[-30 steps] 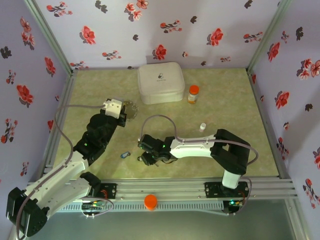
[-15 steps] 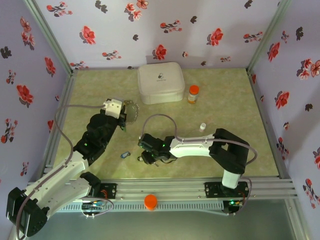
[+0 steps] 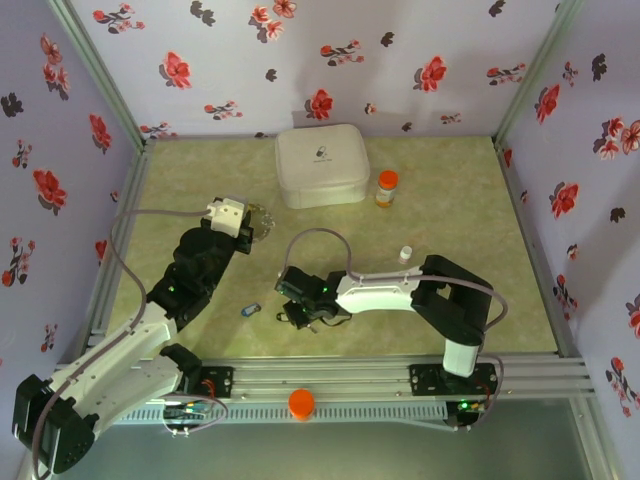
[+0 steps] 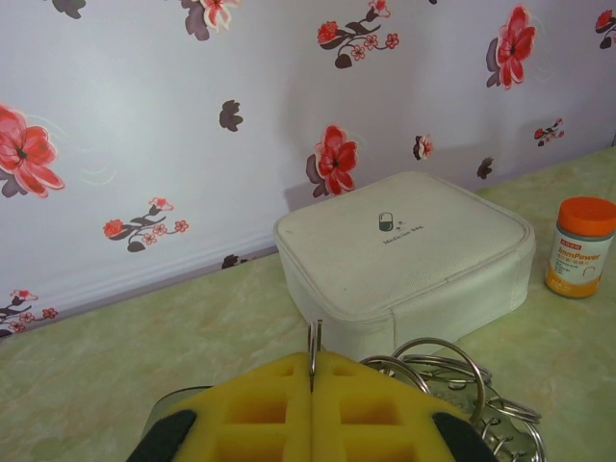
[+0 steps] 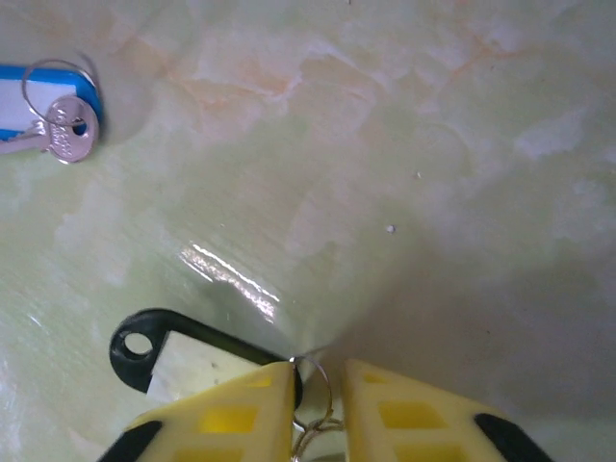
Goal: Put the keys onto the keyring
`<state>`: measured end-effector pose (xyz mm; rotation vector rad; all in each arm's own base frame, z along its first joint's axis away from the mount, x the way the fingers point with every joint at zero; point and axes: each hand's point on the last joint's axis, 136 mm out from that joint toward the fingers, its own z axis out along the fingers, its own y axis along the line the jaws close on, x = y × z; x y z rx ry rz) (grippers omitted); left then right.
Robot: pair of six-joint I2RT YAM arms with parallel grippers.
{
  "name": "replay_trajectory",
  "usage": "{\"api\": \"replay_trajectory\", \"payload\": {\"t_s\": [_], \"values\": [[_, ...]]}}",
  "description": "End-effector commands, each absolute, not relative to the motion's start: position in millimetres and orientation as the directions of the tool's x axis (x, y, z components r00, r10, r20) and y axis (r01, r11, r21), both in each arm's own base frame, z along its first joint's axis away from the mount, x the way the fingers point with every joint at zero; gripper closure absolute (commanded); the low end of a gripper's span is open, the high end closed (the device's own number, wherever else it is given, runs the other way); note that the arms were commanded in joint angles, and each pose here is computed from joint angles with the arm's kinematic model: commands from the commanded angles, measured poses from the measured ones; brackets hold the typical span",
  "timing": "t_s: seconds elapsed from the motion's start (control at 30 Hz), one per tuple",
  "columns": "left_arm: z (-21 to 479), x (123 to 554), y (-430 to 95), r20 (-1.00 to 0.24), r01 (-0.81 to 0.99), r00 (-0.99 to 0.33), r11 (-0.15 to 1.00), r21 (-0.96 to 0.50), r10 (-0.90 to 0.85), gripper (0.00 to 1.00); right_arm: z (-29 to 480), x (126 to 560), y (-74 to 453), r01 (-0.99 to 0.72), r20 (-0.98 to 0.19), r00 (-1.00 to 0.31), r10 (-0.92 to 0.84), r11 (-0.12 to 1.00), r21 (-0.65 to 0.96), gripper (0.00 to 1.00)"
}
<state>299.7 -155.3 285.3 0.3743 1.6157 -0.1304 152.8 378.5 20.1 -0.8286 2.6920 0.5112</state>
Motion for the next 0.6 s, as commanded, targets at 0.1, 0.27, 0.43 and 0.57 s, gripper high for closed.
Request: {"api": "replay_trajectory", "payload": {"t_s": [0.1,0.27,0.43,0.57], "values": [[305.8,299.0,-155.6,-0.989,0.321,0.010,0.936,0.144,0.148,1.00,32.4,157.3,386.5,-0.579,-0.386,-0.798,-0.463,0.766,0.278,0.97],[306.0,297.7,-159.0,-0.985,0.341,0.021,0.925,0.168,0.171,1.00,56.0,162.0,378.6,-0.581,-0.435,-0.789,-0.434,0.757,0.298,1.00],[303.6,291.8,-167.0,-0.974,0.394,0.053,0.892,0.223,0.221,1.00,86.6,172.1,356.2,-0.601,-0.518,-0.755,-0.403,0.740,0.300,1.00],[301.6,281.8,-182.0,-0.960,0.481,0.097,0.832,0.276,0.263,1.00,112.5,177.8,335.4,-0.656,-0.612,-0.687,-0.393,0.698,0.288,1.00]]}}
